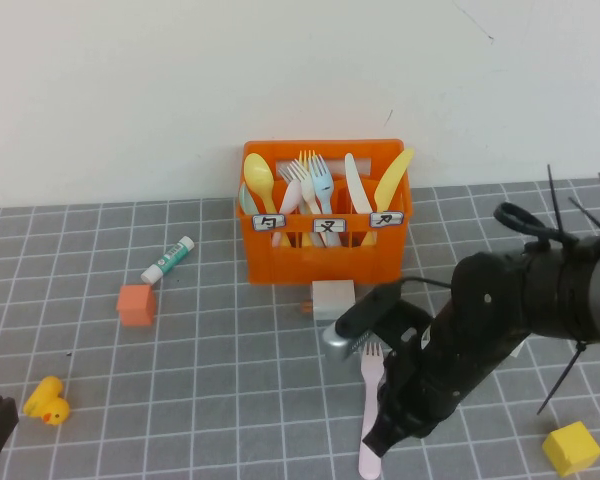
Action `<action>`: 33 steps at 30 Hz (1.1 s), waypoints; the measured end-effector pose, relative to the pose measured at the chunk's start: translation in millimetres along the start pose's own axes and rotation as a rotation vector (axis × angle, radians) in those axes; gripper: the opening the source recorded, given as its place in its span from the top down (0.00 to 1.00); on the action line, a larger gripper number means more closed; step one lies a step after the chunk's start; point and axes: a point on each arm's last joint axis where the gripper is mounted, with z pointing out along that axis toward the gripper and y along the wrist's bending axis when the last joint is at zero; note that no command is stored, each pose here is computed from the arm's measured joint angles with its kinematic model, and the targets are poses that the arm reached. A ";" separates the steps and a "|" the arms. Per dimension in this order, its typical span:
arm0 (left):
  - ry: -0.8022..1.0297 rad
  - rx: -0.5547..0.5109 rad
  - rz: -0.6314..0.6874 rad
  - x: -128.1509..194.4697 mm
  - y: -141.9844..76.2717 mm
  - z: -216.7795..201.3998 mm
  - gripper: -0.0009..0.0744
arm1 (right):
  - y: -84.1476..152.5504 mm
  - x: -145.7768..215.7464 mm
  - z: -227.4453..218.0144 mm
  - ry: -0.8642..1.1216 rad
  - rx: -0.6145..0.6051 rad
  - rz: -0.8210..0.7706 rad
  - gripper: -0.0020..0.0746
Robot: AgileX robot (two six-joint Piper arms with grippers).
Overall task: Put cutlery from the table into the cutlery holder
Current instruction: Pick up the fork
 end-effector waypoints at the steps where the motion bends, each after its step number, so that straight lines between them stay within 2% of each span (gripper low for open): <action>1: 0.000 0.000 0.000 0.0 0.0 0.0 0.99 | 0.0 0.2 1.6 0.003 -0.005 0.002 0.98; 6: 0.000 0.000 -0.002 0.0 0.0 0.0 0.99 | 2.2 0.6 10.7 0.012 -0.043 0.111 0.96; 8: 0.000 0.000 -0.004 0.0 0.0 0.0 0.99 | 3.2 1.0 12.8 0.019 -0.045 0.132 0.88; 10: 0.000 0.000 -0.010 0.0 0.0 0.0 0.99 | 3.1 1.0 15.4 0.051 -0.043 0.155 0.75; 13: 0.000 0.000 -0.021 0.0 0.0 0.0 0.99 | -1.6 -1.4 17.9 0.085 -0.004 0.209 0.48; 15: 0.000 0.000 -0.023 0.0 0.0 0.0 0.99 | -5.6 -5.9 18.4 0.087 0.031 0.248 0.38; 19: 0.000 0.000 -0.028 0.0 0.0 0.0 0.99 | -8.6 -19.0 18.8 0.067 0.068 0.275 0.33; 25: 0.000 0.000 -0.030 0.0 0.0 0.0 0.99 | 2.9 -33.9 34.5 0.076 0.089 0.233 0.32; 33: 0.001 -0.002 -0.033 0.1 0.2 0.0 0.99 | -0.8 -27.4 47.6 0.178 0.242 0.170 0.32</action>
